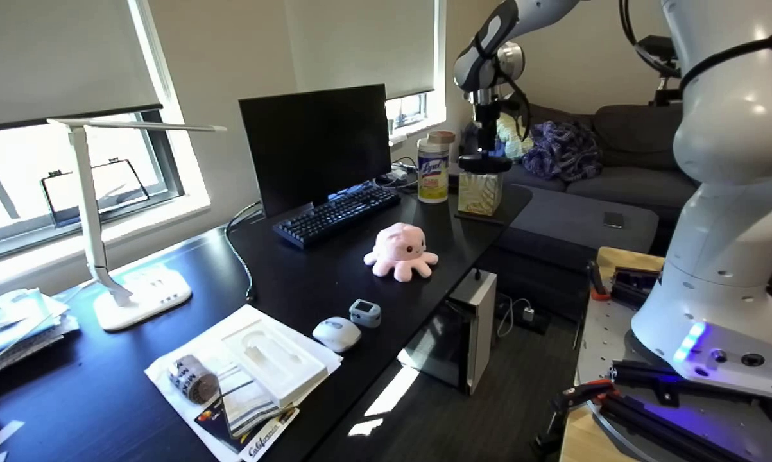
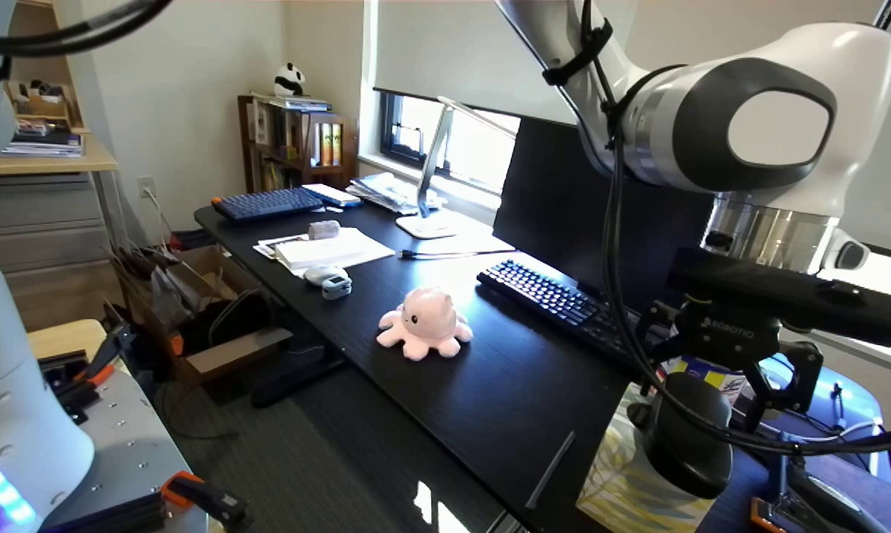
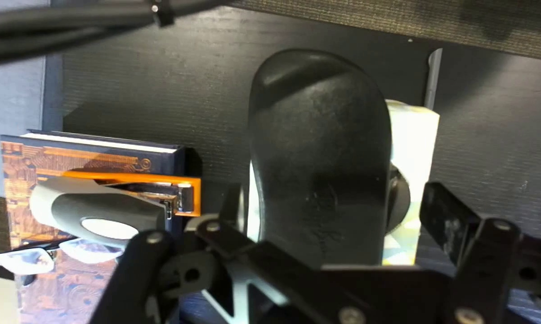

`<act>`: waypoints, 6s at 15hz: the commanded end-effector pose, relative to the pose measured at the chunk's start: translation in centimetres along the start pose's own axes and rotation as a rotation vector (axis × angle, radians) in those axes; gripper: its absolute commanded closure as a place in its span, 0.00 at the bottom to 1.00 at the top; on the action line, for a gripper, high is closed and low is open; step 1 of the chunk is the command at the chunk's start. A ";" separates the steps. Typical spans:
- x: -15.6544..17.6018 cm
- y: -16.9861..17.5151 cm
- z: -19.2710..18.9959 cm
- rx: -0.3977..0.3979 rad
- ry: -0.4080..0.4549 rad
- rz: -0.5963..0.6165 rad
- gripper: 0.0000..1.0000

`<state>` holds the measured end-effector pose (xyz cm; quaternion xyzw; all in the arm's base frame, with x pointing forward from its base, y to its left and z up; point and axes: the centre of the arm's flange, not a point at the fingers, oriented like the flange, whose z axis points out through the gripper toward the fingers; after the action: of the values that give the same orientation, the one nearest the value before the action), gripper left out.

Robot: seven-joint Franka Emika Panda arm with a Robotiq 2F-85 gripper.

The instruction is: Put the case on the box on the table left of the plushy

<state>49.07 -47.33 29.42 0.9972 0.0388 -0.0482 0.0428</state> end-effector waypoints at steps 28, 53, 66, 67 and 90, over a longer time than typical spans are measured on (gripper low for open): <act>-10.2 -5.3 -10.5 -0.030 0.097 0.085 0.51; -7.9 -37.4 -6.3 0.162 0.134 0.079 0.51; -2.7 -47.4 -3.6 0.264 0.055 -0.097 0.51; -2.1 -48.8 -3.2 0.268 0.044 -0.098 0.51; 11.6 -55.8 9.5 0.176 0.067 0.177 0.51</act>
<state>54.55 7.58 14.70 0.9964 -0.0441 -0.0241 -0.0676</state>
